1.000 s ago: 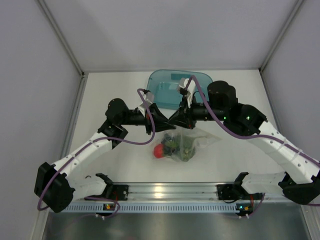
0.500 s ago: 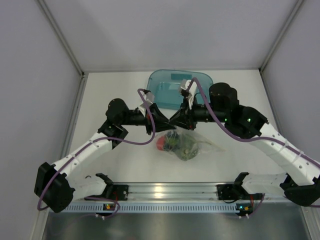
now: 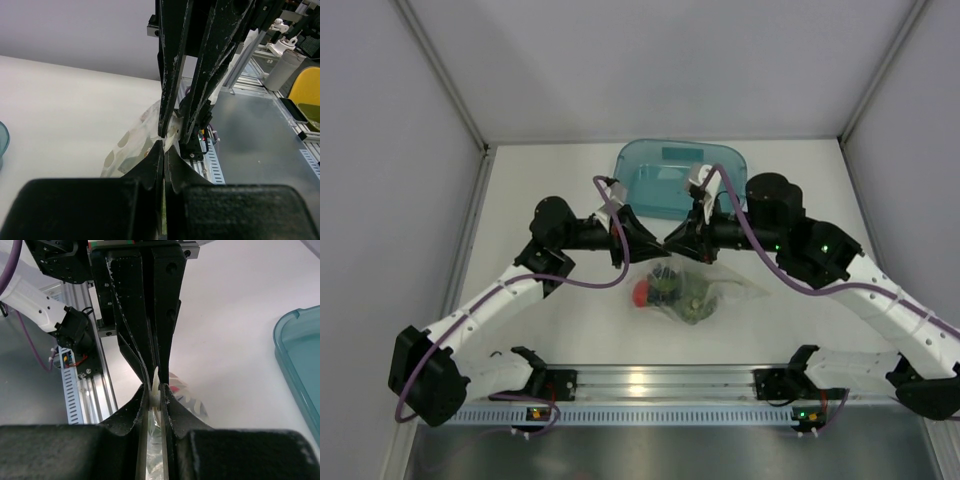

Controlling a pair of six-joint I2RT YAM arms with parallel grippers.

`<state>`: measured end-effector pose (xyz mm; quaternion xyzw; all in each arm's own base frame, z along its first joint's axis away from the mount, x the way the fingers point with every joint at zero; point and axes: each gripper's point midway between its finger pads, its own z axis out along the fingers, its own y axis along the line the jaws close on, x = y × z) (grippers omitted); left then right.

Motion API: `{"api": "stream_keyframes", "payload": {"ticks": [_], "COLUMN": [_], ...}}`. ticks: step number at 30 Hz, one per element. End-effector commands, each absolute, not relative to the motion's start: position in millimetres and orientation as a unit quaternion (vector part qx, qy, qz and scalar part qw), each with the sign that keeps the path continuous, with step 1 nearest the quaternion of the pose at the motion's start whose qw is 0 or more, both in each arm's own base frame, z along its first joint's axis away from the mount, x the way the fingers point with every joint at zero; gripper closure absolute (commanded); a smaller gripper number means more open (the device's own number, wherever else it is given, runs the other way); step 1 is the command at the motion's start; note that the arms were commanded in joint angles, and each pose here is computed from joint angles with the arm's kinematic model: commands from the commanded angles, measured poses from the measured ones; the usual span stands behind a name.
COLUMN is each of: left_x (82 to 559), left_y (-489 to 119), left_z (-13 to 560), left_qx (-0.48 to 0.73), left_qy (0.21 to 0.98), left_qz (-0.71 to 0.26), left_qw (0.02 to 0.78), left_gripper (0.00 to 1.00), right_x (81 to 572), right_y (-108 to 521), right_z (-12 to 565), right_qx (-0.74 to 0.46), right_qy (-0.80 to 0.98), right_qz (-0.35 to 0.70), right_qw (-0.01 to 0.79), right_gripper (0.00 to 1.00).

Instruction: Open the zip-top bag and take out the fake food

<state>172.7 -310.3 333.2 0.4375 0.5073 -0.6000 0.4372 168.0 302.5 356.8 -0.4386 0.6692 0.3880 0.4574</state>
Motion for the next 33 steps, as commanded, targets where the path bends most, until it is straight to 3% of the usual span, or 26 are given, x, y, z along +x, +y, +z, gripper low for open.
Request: {"api": "stream_keyframes", "payload": {"ticks": [1, 19, 33], "left_x": [174.0, 238.8, 292.5], "left_y": [-300.3, -259.7, -227.2], "left_z": [366.5, 365.3, 335.8], "left_qx": [0.442, 0.323, 0.207], "left_qy": [0.465, 0.535, 0.601], "left_qz": [-0.585, -0.529, -0.486], "left_qw": [0.496, 0.574, 0.600], "left_gripper": [1.00, 1.00, 1.00], "right_x": [161.3, 162.9, 133.7], "right_y": [293.7, 249.0, 210.4], "right_z": [363.4, 333.0, 284.1], "right_qx": [-0.446, -0.411, -0.370], "right_qy": [0.656, 0.707, 0.775], "right_qz": [0.377, 0.307, 0.295], "right_qw": [0.479, 0.486, 0.419], "right_gripper": [1.00, 1.00, 1.00]}}
